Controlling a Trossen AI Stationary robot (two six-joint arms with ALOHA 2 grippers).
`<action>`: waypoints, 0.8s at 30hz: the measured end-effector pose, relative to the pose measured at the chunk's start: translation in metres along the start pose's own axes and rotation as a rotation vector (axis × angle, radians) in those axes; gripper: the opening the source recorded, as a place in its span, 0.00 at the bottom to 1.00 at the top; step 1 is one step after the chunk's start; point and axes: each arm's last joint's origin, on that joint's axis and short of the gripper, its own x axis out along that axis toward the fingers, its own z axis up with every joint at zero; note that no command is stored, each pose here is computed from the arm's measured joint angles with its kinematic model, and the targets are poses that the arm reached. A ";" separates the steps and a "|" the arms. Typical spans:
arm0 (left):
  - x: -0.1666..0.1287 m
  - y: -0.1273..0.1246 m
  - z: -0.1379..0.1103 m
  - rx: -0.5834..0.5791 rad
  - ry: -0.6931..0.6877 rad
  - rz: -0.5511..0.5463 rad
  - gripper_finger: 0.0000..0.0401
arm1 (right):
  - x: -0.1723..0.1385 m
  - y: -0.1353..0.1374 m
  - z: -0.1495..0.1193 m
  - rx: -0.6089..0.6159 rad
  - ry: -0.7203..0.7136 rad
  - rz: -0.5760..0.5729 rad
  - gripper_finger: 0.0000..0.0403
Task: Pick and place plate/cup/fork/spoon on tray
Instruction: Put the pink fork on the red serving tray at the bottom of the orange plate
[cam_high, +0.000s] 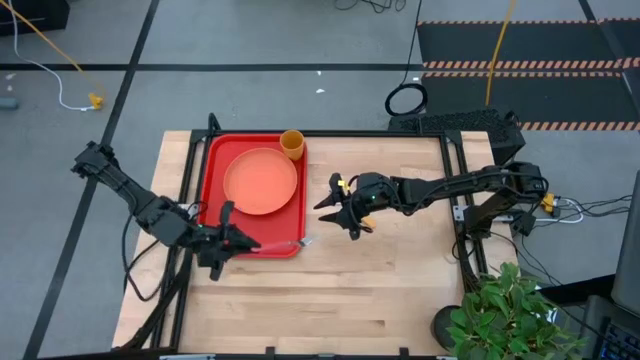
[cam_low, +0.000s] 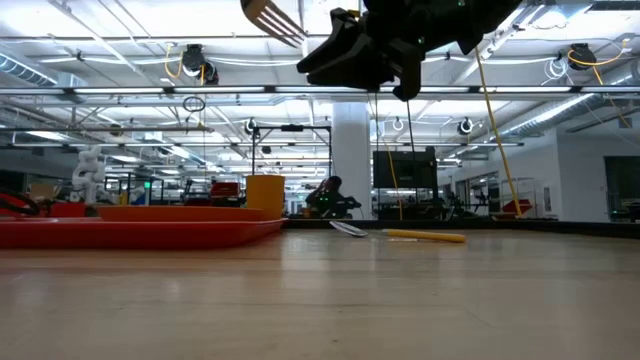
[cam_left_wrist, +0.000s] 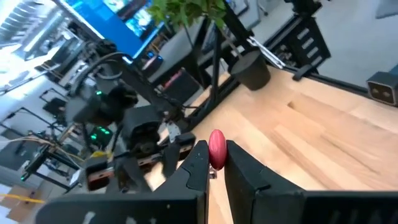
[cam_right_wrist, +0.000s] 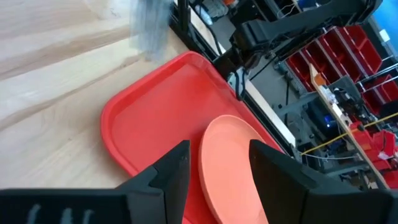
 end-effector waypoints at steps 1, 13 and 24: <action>-0.003 0.000 -0.004 0.001 -0.007 0.013 0.06 | 0.000 0.000 -0.001 0.002 0.001 0.005 0.39; -0.027 -0.009 -0.051 0.119 -0.288 0.097 0.06 | -0.002 -0.010 0.008 0.056 -0.167 -0.024 0.39; -0.023 -0.005 -0.065 0.198 -0.386 0.088 0.06 | -0.003 -0.006 0.029 0.075 -0.395 0.054 0.39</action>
